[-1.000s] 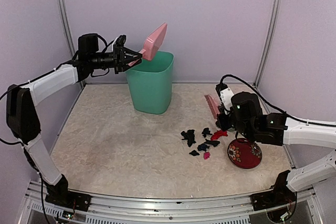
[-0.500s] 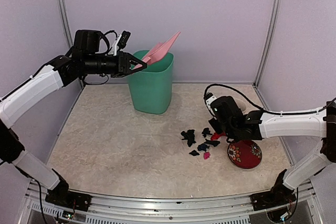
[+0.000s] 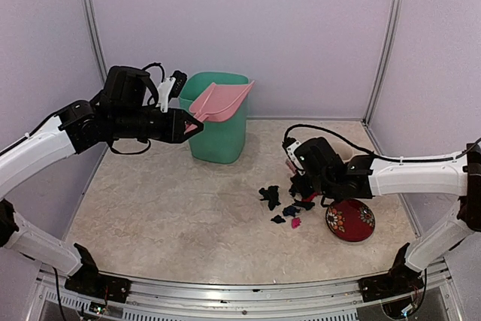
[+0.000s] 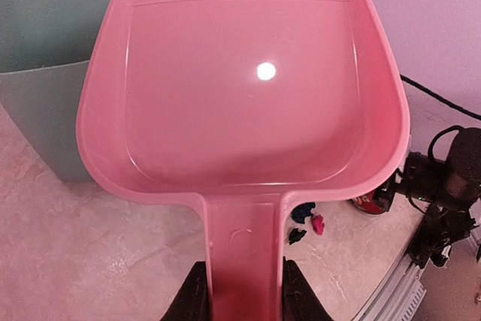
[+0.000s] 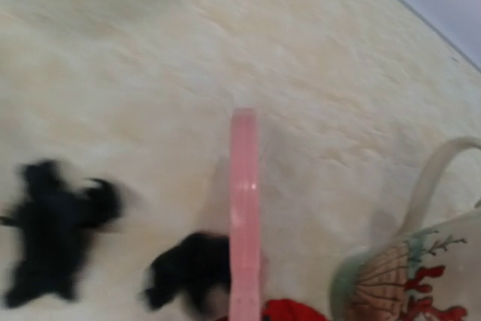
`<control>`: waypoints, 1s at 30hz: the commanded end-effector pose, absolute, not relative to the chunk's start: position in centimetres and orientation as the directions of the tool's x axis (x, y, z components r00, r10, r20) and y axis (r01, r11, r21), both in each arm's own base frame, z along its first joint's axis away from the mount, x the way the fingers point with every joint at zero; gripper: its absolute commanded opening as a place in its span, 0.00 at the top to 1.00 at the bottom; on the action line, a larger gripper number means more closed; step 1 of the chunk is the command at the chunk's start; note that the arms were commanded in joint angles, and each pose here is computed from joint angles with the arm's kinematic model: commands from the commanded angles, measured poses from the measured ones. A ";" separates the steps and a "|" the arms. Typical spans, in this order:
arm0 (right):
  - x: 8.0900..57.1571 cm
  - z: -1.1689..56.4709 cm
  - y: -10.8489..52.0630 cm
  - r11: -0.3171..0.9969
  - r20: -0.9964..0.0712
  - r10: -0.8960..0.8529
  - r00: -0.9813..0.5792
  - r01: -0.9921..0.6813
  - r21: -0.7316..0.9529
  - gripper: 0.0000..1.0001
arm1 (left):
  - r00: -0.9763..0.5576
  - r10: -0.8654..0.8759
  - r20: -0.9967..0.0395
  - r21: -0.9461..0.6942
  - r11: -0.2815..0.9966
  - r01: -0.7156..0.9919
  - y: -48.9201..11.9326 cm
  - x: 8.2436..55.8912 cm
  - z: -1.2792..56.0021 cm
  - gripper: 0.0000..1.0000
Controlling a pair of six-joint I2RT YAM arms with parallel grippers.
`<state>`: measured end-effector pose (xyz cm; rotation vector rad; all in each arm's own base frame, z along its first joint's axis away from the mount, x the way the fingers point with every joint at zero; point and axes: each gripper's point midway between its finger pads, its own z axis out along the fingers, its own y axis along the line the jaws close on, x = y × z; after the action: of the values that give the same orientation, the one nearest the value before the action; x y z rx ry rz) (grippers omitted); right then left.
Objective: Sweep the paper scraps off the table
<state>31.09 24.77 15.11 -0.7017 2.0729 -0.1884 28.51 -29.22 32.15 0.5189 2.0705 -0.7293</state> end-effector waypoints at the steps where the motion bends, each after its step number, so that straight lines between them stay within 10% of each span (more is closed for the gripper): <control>1: 29.0 20.5 25.9 0.871 -0.821 -0.416 -0.391 -0.431 -0.237 1.00 | -0.519 0.095 -0.849 -0.241 0.804 0.543 -27.9 28.1 31.6 1.00; 30: 27.9 13.9 21.1 0.838 -0.648 -0.545 -0.531 -0.344 -0.423 1.00 | -0.646 0.310 -0.698 -0.213 0.771 0.601 -30.5 19.1 19.1 1.00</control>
<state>27.46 19.12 14.12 -0.6122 2.1850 -0.3707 20.23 -29.87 20.78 0.6569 2.2646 -0.5461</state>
